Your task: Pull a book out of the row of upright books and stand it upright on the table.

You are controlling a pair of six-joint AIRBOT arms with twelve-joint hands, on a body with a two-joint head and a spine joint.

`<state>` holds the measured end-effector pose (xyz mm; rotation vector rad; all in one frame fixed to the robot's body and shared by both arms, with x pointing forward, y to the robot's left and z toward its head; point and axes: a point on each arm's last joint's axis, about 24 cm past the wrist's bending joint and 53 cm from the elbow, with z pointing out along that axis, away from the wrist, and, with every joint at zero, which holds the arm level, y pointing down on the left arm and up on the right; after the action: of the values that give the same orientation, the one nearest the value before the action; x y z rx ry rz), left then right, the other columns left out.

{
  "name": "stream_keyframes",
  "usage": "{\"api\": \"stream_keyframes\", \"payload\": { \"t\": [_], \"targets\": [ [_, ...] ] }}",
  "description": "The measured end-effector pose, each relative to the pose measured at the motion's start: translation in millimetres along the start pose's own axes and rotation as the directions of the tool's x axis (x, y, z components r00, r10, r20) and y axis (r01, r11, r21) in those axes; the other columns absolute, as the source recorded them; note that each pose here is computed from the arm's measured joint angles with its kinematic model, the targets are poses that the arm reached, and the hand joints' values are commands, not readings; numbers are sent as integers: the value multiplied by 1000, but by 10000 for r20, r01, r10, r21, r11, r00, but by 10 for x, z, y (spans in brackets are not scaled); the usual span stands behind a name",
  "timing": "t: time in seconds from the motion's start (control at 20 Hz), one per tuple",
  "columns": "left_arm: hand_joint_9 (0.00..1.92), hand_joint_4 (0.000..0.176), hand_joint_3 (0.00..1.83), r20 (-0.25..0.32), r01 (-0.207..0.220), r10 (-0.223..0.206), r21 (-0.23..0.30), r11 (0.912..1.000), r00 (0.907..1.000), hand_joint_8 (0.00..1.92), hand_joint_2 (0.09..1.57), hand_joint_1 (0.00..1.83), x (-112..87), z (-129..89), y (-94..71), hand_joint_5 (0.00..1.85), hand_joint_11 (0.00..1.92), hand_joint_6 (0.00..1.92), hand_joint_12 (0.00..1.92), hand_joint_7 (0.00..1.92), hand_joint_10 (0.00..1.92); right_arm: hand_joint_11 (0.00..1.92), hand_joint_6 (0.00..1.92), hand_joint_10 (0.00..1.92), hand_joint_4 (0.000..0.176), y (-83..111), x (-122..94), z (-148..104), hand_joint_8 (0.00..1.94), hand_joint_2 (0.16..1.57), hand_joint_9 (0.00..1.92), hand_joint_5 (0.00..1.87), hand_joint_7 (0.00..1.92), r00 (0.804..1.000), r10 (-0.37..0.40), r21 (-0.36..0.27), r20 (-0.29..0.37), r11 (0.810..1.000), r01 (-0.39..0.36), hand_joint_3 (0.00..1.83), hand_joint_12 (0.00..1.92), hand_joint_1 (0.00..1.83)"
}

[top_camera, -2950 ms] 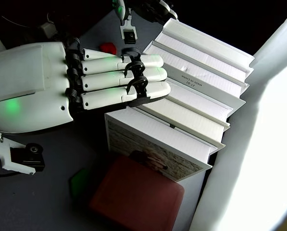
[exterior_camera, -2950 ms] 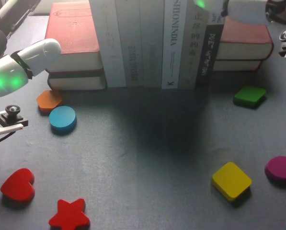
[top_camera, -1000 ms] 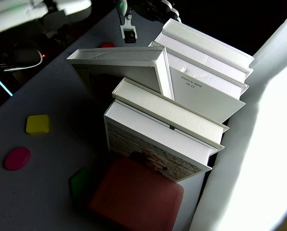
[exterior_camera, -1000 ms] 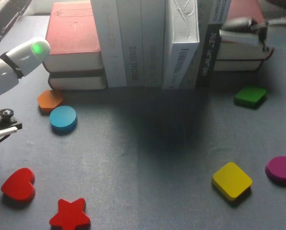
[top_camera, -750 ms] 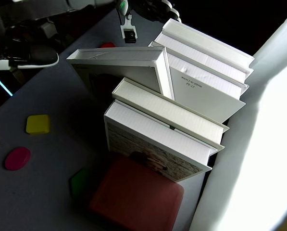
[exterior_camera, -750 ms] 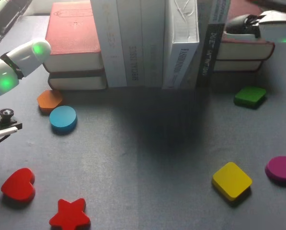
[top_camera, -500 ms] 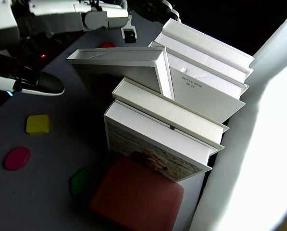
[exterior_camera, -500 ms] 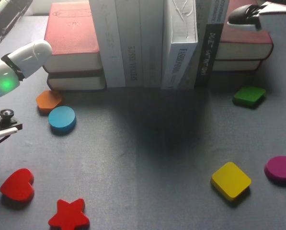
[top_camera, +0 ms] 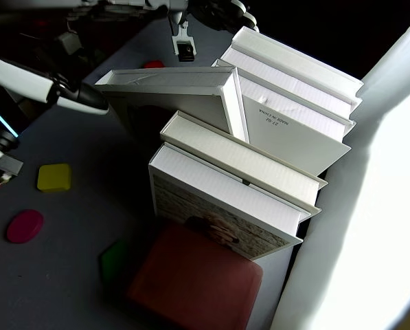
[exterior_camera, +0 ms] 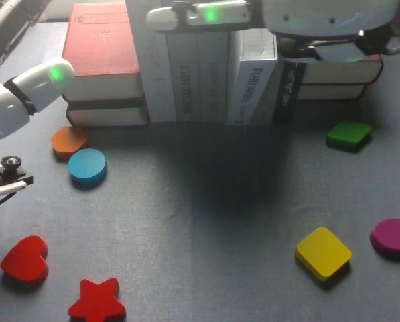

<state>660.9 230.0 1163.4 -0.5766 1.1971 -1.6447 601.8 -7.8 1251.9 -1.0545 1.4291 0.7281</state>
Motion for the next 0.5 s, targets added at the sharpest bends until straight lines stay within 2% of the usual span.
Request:
{"api": "stream_keyframes", "payload": {
  "t": [0.05, 0.1, 0.15, 0.2, 0.25, 0.3, 0.35, 0.4, 0.45, 0.5],
  "targets": [
    [0, 76, 6, 4, 0, 0, 3, 10000, 10000, 0, 1333, 351, -1, 0, -1, 80, 0, 15, 0, 0, 0, 1, 11, 13, 3, 24, 36, 31, 38, 1053, 179, 291, 227, 9998, -152, -103, -153, 9998, 151, 8, 590, 1218],
    [0, 75, 3, 31, 4, -4, 5, 10000, 10000, 0, 1331, 376, -7, 0, -1, 84, 0, 13, 0, 0, 0, 0, 52, 71, 0, 62, 89, 85, 67, 1078, 339, 459, 387, 9990, -246, -281, -383, 9993, 235, 11, 1104, 1225],
    [0, 83, 2, 49, 6, -6, 0, 10000, 10000, 0, 1331, 381, -12, 0, 0, 80, 0, 10, 0, 0, 0, 456, 833, 505, 9, 67, 115, 108, 883, 1127, 784, 865, 792, 9987, -140, -316, -498, 9994, 124, 7, 1402, 1210],
    [0, 99, 0, 58, 7, -7, 7, 10000, 10000, 0, 1323, 379, -14, 0, -2, 74, 0, 7, 0, 0, 0, 692, 830, 1011, 0, 80, 159, 151, 845, 1087, 936, 979, 1042, 9975, -168, -379, -692, 9992, 142, 0, 1430, 1352],
    [0, 104, 0, 50, 6, -6, 7, 10000, 10000, 0, 1322, 381, -12, 0, -2, 71, 0, 4, 0, 0, 0, 732, 887, 1263, 0, 96, 196, 179, 1066, 1116, 850, 950, 983, 9961, -240, -456, -848, 9988, 202, 10, 1526, 1367],
    [0, 97, 0, 49, 6, -6, -4, 10000, 10000, 0, 1323, 384, -12, 0, 1, 73, 0, 5, 0, 0, 0, 714, 1079, 1378, 0, 155, 239, 208, 1282, 1168, 777, 836, 866, 9943, -285, -701, -1028, 9973, 213, 12, 1598, 1356],
    [0, 96, 0, 57, 3, -3, 3, 10000, 10000, 0, 1324, 394, -14, 0, -1, 72, 0, 3, 0, 0, 0, 642, 1119, 1386, 0, 206, 266, 220, 1415, 1199, 664, 831, 804, 9925, -476, -915, -1124, 9951, 374, 11, 1703, 1215],
    [0, 101, 0, 69, 8, -8, 2, 10000, 10000, 0, 1323, 398, -16, 0, 0, 71, 0, 3, 0, 0, 0, 757, 823, 1363, 0, 267, 283, 245, 1376, 1152, 768, 991, 878, 9916, -471, -1120, -1207, 9931, 336, 0, 1661, 1244],
    [0, 102, 0, 61, 7, -7, 6, 10000, 10000, 0, 1323, 399, -15, 0, -2, 71, 0, 2, 0, 0, 0, 610, 1096, 1465, 0, 319, 297, 252, 1321, 1186, 741, 792, 867, 9905, -553, -1312, -1258, 9906, 387, 7, 1716, 1328],
    [0, 101, 1, 59, 4, -4, 11, 10000, 10000, 0, 1326, 388, -15, -3, -2, 71, 0, 2, 0, 0, 0, 561, 936, 1451, 0, 399, 315, 252, 1361, 1165, 762, 891, 904, 9887, -701, -1580, -1322, 9862, 488, 0, 1693, 1263]
  ]
}}
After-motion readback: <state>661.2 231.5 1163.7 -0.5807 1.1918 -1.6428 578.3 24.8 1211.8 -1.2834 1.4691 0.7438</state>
